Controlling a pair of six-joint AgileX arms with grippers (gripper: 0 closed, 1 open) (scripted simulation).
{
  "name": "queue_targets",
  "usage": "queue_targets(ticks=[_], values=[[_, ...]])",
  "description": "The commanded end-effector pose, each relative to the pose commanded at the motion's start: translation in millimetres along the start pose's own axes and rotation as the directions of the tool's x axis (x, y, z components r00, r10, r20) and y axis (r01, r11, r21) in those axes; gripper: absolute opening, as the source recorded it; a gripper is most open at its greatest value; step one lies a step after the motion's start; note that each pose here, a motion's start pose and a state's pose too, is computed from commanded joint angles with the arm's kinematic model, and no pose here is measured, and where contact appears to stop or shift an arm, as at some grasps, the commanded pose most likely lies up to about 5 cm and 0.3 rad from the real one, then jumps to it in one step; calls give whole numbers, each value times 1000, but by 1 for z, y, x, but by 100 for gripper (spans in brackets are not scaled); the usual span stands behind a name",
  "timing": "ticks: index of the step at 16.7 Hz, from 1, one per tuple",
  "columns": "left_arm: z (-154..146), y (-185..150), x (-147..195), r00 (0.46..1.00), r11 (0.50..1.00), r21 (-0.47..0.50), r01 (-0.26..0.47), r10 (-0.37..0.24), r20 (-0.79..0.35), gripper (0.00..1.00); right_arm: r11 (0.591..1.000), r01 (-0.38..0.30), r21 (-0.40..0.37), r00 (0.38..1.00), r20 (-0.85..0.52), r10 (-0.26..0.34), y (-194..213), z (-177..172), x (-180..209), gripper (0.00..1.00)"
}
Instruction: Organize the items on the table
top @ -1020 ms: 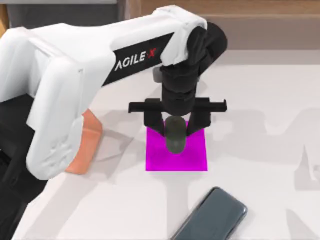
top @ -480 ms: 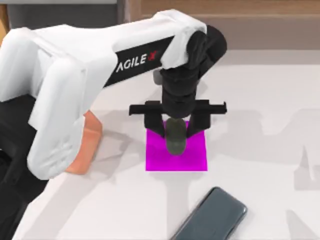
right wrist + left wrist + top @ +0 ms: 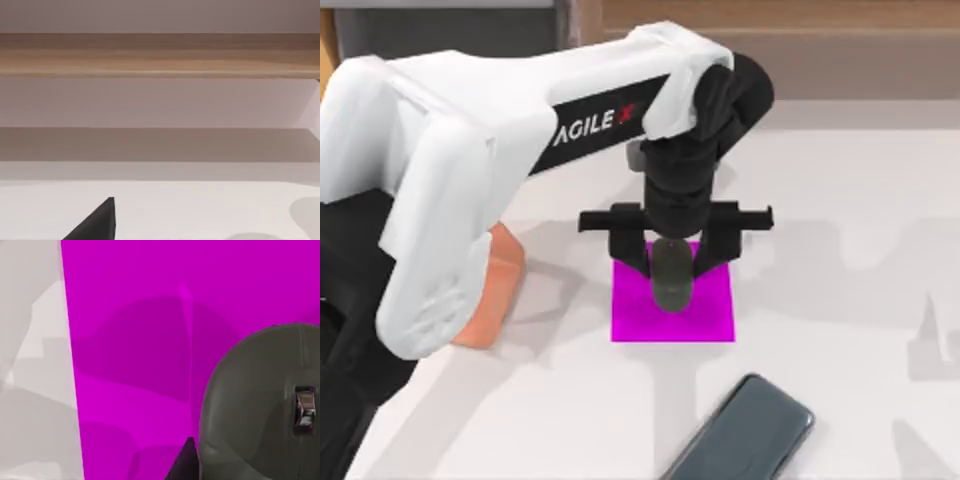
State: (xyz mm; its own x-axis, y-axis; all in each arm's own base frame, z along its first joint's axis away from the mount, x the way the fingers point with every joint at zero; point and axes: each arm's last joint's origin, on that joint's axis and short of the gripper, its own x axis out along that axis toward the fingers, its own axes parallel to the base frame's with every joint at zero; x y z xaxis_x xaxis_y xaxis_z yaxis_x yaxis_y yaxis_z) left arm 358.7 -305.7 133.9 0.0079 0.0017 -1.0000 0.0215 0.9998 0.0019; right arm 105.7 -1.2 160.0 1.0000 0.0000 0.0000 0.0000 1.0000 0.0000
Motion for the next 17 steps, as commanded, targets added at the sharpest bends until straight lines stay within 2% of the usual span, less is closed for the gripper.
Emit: queue_targets(ticks=[9,17], values=[[0,0,0,1000,1000,0,0,0,0,98,1000,0,0,1000,0,0,0,0,0,100],[0,0,0,1000,1000,0,0,0,0,100,1000,0,0,1000,0,0,0,0,0,100]])
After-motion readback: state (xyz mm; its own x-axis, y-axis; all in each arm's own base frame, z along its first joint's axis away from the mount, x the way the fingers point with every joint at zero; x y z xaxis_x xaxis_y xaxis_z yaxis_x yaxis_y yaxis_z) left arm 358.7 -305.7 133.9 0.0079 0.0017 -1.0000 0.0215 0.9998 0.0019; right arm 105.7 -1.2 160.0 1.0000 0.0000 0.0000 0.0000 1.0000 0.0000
